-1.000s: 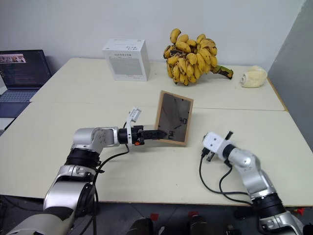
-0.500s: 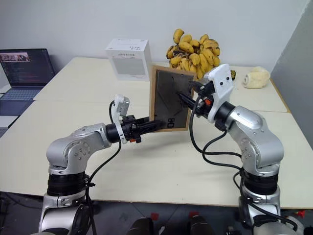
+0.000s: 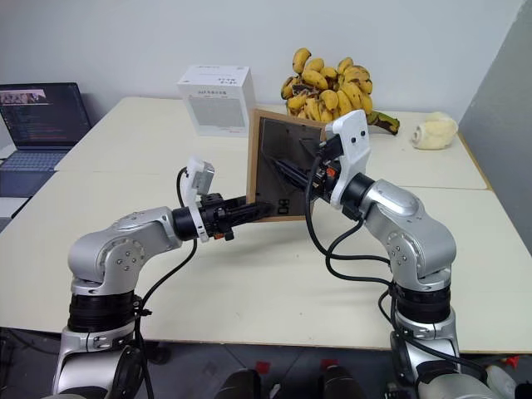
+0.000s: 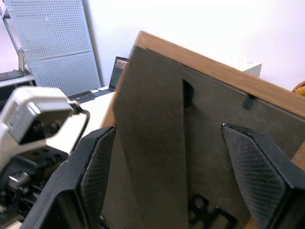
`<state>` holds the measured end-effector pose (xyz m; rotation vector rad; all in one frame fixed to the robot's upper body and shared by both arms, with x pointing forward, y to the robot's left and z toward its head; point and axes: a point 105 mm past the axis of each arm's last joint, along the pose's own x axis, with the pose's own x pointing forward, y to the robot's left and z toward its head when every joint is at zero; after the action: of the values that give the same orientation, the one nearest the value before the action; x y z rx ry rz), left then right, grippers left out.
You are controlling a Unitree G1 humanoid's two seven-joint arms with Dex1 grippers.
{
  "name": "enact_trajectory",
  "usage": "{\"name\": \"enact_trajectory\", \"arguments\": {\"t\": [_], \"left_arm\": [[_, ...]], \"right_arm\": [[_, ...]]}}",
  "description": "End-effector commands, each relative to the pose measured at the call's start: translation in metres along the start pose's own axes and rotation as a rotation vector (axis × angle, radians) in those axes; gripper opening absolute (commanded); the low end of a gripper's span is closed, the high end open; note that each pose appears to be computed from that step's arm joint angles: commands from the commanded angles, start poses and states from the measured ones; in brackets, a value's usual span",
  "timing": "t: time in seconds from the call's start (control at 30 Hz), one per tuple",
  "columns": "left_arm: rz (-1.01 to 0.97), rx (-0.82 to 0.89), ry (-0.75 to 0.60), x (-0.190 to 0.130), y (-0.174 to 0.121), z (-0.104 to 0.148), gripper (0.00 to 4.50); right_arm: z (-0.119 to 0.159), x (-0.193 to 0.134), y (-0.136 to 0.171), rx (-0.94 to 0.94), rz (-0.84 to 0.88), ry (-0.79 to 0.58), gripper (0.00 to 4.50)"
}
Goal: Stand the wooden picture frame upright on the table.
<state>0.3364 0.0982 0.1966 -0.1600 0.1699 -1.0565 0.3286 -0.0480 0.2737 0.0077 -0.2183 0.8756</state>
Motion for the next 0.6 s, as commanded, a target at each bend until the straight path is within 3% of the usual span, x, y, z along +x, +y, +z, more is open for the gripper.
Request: {"name": "enact_trajectory", "arguments": {"t": [0.03,0.27,0.6], "left_arm": [[-0.014,0.068,-0.049,0.012,0.008,0.018,1.29],[0.016,0.077,-0.060,0.022,0.026,0.020,1.29],[-0.110,0.062,-0.071,0.014,0.000,0.028,1.29]], "right_arm": [[0.015,-0.001,0.003,-0.023,-0.004,-0.052,3.74],[0.012,-0.008,-0.005,-0.011,-0.052,-0.041,3.74],[0.002,-0.003,-0.014,-0.046,-0.008,-0.024,3.74]]}}
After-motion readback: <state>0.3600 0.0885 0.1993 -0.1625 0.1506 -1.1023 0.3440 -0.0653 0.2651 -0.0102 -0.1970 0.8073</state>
